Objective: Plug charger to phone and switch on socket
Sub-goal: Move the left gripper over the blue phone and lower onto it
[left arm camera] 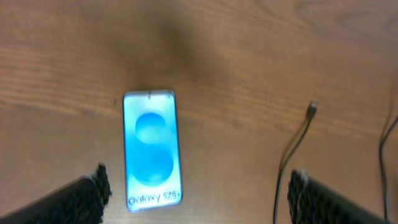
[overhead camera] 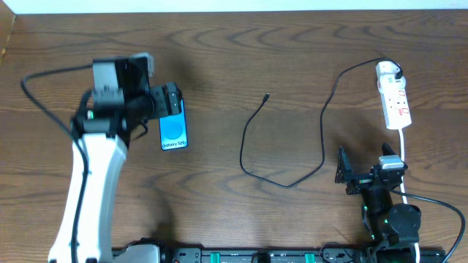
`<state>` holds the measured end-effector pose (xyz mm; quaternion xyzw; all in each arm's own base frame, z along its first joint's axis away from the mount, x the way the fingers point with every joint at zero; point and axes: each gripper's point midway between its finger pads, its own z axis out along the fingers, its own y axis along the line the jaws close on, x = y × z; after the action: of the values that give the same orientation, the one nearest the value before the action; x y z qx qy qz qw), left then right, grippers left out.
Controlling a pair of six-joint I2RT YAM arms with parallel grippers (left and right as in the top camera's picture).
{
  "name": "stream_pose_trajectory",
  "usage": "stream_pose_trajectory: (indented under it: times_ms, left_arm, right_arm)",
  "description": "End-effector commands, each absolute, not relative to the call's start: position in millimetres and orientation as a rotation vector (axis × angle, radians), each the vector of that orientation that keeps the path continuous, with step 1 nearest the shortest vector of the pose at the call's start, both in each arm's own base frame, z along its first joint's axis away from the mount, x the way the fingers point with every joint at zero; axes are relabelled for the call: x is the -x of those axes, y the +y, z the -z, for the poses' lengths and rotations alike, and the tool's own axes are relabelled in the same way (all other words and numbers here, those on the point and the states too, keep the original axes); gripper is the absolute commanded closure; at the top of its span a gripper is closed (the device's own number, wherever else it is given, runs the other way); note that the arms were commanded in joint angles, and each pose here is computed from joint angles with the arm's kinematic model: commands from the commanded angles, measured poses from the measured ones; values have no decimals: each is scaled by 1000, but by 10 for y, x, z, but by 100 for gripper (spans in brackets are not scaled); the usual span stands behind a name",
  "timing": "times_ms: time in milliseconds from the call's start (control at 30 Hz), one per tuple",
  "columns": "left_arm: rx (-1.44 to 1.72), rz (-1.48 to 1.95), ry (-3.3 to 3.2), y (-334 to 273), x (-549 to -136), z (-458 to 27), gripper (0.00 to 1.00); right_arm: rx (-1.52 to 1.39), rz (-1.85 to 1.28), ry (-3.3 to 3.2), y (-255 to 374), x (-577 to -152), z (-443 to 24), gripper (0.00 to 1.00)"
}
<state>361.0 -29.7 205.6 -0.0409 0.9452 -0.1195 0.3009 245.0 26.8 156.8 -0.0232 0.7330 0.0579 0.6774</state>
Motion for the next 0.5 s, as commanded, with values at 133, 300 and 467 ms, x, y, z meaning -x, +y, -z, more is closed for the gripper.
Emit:
stream_pose_trajectory:
  times_ms: [133, 300, 467]
  left_arm:
    - [64, 263, 2749, -227, -3774, -2039, 8]
    - [69, 293, 2802, -259, -3879, -1885, 8]
    - [65, 293, 2783, -259, -3951, -1874, 8]
  right_arm:
    - [51, -133, 1647, 274, -2447, -1565, 1]
    - [51, -133, 1647, 274, -2447, -1565, 1]
    - [51, -133, 1647, 274, -2447, -1565, 1]
